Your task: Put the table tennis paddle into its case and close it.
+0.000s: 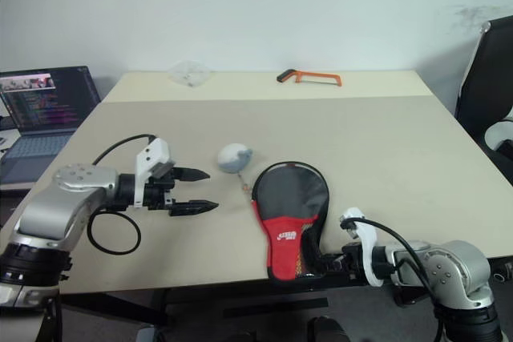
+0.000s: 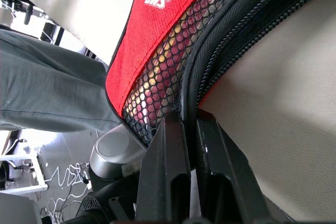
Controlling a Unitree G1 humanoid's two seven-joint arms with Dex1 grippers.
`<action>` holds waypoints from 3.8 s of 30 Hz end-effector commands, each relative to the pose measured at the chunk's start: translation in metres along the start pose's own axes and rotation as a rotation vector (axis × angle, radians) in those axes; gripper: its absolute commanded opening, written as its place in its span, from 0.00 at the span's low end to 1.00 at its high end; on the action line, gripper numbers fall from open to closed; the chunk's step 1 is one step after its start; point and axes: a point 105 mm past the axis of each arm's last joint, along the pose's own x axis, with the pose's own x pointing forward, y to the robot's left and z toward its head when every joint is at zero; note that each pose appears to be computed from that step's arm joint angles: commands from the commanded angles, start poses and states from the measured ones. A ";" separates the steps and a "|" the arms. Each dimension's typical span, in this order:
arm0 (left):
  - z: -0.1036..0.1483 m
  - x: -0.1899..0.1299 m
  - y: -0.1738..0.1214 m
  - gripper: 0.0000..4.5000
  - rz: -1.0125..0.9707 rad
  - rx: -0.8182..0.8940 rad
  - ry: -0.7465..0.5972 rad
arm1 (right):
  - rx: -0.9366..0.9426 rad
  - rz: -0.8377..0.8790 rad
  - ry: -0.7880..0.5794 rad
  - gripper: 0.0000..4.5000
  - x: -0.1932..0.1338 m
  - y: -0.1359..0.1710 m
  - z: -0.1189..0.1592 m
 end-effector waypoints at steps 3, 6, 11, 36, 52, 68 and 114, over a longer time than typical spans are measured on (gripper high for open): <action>0.011 -0.002 0.005 1.00 0.020 0.055 -0.018 | -0.044 -0.026 -0.041 0.01 0.001 -0.001 0.011; 0.011 -0.002 0.005 1.00 0.022 0.058 -0.018 | -0.068 -0.026 -0.050 0.12 -0.003 0.000 0.015; 0.012 -0.001 0.007 1.00 0.023 0.061 -0.021 | -0.143 -0.024 -0.071 0.45 -0.015 0.005 0.026; 0.025 0.012 0.038 1.00 0.208 0.103 -0.110 | -0.515 -0.243 -0.521 0.99 0.083 0.000 0.130; 0.013 0.058 0.089 1.00 0.484 -0.050 -0.010 | -0.235 -0.286 -0.398 0.99 0.113 -0.047 0.085; -0.010 0.141 0.084 1.00 0.537 -0.053 0.169 | -0.236 -0.304 -0.380 0.99 0.111 -0.044 0.085; 0.093 0.189 0.061 0.10 0.902 0.738 0.009 | -0.222 -0.318 -0.122 1.00 0.126 -0.052 0.044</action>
